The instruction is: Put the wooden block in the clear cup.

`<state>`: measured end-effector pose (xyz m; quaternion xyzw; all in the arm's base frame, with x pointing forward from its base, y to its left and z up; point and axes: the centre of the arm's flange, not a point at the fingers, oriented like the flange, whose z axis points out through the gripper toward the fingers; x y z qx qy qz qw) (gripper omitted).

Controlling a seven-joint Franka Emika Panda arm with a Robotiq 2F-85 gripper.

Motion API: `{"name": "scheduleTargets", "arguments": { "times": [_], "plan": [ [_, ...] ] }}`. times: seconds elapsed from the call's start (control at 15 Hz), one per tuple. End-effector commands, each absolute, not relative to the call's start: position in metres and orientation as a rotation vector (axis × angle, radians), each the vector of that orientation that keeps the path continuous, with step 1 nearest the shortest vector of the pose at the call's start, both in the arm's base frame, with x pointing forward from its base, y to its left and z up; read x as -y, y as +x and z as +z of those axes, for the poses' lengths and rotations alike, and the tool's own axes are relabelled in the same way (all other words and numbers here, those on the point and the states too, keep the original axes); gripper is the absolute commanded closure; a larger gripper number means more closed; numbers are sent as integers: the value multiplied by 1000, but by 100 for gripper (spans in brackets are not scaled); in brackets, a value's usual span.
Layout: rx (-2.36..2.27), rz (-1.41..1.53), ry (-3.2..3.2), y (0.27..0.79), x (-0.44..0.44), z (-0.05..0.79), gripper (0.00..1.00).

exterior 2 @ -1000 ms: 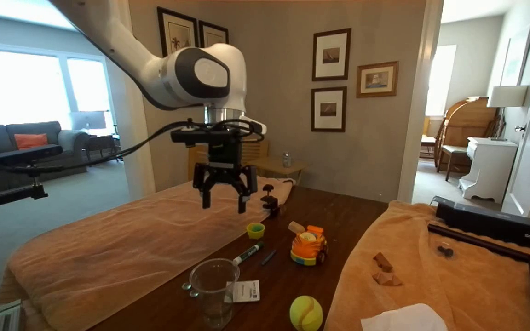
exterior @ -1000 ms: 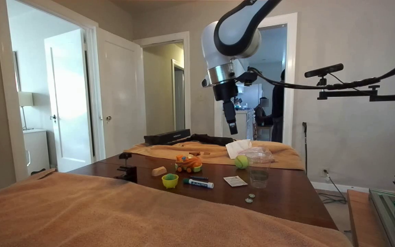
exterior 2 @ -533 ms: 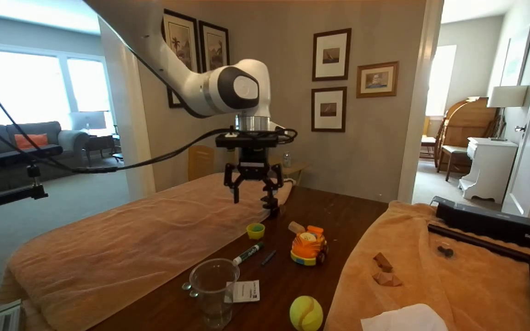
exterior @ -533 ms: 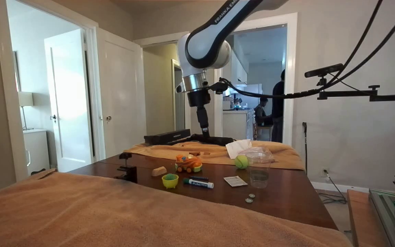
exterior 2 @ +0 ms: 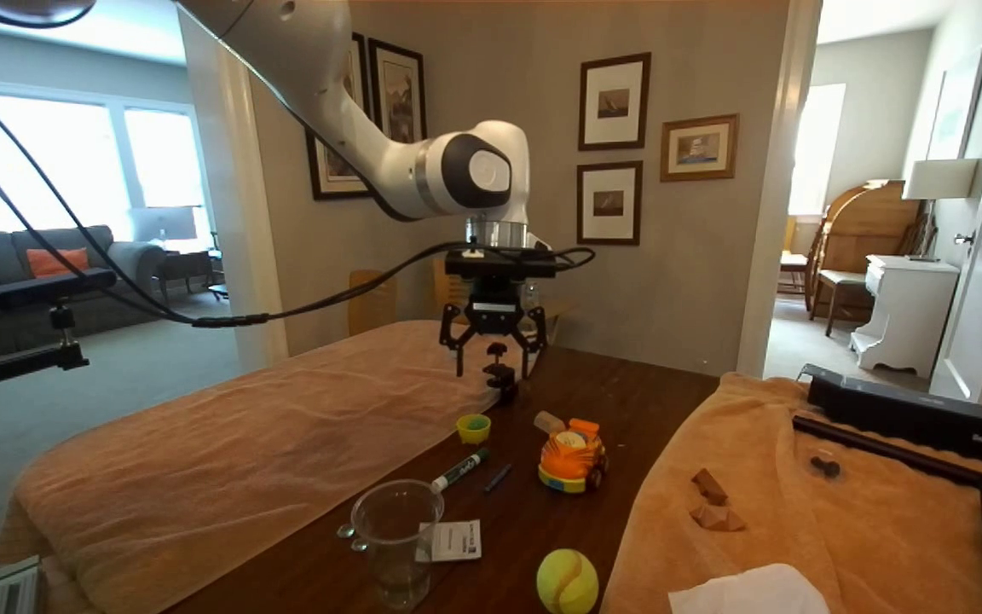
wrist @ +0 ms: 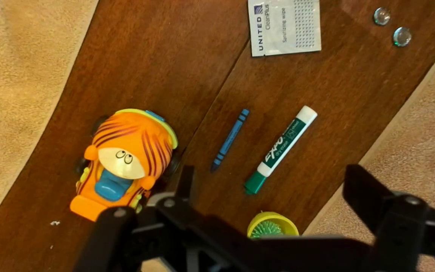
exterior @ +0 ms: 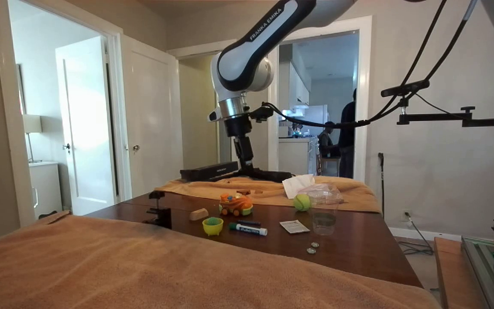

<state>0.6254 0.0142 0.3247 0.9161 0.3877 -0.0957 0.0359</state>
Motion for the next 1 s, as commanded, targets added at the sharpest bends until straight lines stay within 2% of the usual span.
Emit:
{"name": "scheduleTargets", "arguments": {
  "times": [0.0,0.93],
  "plan": [
    [-1222,-264,2812,633,-13,320,0],
    [-2037,-79,2342,732,-37,263,0]
  ]
}}
